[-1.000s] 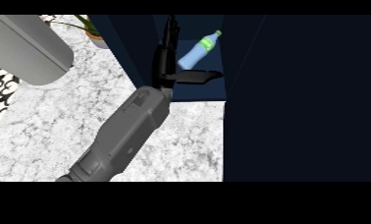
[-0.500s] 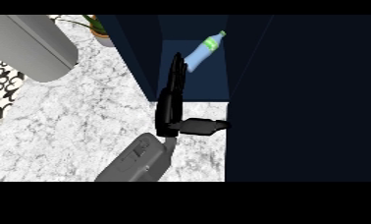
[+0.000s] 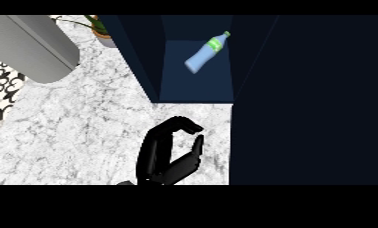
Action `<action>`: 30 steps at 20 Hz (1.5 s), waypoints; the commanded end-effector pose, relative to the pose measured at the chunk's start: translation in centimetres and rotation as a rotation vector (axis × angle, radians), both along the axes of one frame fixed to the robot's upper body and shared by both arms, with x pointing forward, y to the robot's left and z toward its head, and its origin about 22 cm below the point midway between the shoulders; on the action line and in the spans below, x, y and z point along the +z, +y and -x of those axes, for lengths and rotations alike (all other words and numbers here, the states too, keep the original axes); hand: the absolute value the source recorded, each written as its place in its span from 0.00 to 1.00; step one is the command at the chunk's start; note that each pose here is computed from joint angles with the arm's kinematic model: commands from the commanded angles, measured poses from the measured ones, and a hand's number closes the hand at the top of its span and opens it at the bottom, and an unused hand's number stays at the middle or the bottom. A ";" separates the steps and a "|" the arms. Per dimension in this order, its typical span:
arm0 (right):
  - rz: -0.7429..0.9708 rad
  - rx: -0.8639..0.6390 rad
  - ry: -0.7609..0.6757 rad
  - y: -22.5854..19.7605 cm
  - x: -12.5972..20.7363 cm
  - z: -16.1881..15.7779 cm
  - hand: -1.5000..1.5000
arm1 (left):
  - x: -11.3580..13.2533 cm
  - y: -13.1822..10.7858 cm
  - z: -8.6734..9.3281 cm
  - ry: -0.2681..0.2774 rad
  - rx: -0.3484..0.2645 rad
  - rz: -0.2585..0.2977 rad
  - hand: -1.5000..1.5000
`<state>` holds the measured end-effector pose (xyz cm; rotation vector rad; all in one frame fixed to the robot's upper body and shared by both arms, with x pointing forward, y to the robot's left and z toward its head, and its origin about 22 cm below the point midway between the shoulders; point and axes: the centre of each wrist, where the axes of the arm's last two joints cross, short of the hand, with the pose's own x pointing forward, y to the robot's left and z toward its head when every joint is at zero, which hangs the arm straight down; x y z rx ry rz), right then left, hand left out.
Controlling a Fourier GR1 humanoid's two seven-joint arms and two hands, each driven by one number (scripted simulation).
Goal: Pick up the bottled water, place it into the cabinet and close the cabinet
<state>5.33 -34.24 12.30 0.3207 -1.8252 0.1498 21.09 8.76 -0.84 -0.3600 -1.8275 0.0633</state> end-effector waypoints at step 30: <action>0.194 0.579 -0.090 7.6 5.2 -0.7 1.00 | 6.2 20.8 6.8 -0.042 0.084 -0.075 0.00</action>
